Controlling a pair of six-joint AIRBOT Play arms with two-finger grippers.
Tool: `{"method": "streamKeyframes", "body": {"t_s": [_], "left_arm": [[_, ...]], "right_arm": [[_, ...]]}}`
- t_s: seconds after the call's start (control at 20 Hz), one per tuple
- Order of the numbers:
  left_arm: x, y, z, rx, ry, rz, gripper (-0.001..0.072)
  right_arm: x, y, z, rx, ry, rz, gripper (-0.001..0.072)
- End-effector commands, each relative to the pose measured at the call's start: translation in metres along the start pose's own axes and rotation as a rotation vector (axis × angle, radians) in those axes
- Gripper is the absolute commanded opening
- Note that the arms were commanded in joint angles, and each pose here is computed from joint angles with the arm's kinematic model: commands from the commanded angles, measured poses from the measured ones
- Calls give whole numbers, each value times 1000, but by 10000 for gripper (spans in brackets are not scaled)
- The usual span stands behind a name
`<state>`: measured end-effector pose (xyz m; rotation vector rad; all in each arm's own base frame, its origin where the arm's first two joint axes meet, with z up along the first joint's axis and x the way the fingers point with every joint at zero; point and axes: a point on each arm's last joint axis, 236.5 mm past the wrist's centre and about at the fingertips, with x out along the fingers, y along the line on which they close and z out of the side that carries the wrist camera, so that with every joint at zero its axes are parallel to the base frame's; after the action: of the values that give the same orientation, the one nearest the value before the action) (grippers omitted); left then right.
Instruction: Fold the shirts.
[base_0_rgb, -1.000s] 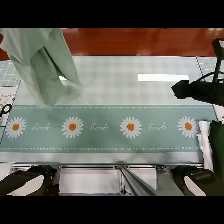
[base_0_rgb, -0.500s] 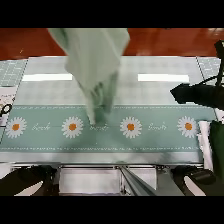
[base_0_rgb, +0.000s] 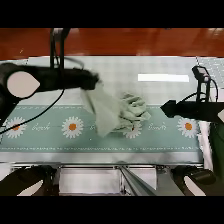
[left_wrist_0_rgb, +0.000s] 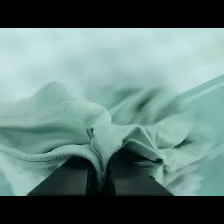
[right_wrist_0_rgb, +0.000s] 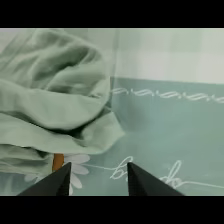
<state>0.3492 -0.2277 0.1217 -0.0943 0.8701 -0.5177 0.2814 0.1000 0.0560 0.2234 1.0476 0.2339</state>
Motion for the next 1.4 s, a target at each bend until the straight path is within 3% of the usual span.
{"method": "streamKeyframes", "body": {"t_s": [0.0,0.2,0.25,0.3,0.35,0.45,0.5,0.6,0.65,0.8,0.9,1.15,1.2,1.25,1.3,1.35], "left_arm": [[24,85,-128,-215,338,127,23],[43,93,-185,-273,472,98,48],[45,95,-184,-268,476,104,214],[41,102,-175,-246,471,126,504],[29,113,-161,-210,473,165,509],[-12,141,-118,-169,448,263,507],[-34,156,-91,-172,381,299,507],[-67,173,-59,-308,204,294,507],[-67,166,-63,-416,160,212,507],[-22,118,-132,-635,265,-82,507],[-4,119,-172,-716,314,-89,507],[28,114,-174,-760,253,-198,506],[34,107,-169,-758,243,-247,421],[39,101,-164,-755,233,-292,85],[39,95,-159,-723,217,-335,22],[39,94,-159,-706,213,-344,22]], "right_arm": [[19,3,-8,51,-13,42,392],[31,5,-2,48,-58,69,416],[34,4,-1,48,-52,63,416],[34,-2,3,47,-42,45,416],[27,-7,13,40,-40,34,416],[-9,-37,51,19,-102,-44,415],[-30,-82,62,85,-136,-181,415],[-44,-153,37,252,-95,-346,414],[-33,-162,16,339,-56,-313,413],[25,-118,-9,445,-66,-12,411],[42,-93,-19,450,-49,89,411],[83,-56,-44,387,110,154,411],[93,-50,-47,388,133,168,411],[100,-42,-50,396,153,190,411],[107,-33,-52,411,171,223,411],[112,-26,-53,428,185,252,411]]}}
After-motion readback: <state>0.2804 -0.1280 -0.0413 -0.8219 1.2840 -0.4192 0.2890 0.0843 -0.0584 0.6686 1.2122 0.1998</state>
